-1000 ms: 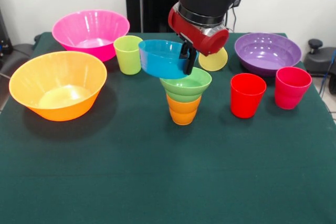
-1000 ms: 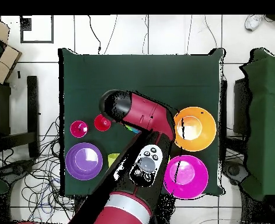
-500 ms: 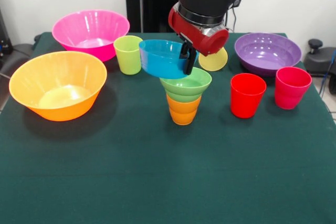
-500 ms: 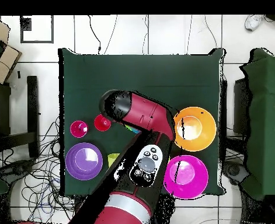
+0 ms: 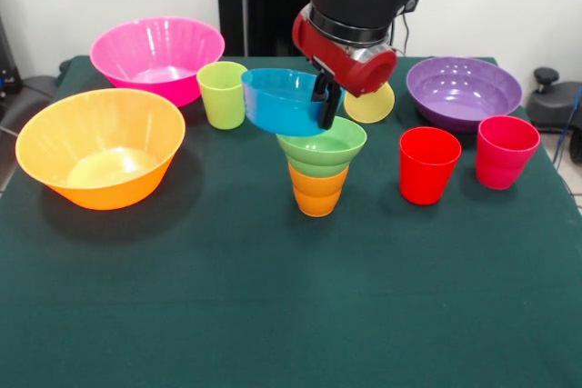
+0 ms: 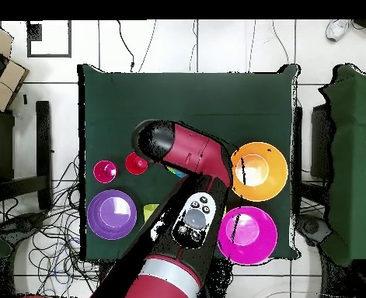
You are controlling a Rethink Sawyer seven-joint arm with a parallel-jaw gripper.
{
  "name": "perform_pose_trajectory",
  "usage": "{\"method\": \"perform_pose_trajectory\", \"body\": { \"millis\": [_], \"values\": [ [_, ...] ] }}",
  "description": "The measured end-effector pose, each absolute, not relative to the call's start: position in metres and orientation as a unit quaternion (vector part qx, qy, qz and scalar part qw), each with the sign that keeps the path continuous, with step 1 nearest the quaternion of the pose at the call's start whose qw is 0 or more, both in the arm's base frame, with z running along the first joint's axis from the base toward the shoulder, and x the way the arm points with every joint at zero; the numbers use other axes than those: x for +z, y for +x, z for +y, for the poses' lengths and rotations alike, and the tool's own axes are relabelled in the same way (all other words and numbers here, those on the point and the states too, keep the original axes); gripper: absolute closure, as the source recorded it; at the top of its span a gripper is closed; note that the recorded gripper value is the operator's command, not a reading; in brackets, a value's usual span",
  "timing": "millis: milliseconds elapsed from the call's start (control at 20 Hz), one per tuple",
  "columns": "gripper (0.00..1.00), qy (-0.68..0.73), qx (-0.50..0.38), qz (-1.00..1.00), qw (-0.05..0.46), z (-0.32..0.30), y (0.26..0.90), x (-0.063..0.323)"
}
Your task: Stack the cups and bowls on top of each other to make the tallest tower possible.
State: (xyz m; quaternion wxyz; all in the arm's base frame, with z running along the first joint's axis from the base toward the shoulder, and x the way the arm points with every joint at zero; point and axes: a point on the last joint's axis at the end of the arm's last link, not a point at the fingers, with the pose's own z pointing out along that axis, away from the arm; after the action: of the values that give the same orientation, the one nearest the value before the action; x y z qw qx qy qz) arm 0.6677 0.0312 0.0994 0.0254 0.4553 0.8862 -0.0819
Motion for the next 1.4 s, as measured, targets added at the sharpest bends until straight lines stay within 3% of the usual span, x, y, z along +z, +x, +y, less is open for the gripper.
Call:
{"method": "perform_pose_trajectory", "body": {
  "millis": [1400],
  "values": [
    [1.00,0.475,-0.083,0.876,0.030,0.044,0.667,0.100]
  ]
}}
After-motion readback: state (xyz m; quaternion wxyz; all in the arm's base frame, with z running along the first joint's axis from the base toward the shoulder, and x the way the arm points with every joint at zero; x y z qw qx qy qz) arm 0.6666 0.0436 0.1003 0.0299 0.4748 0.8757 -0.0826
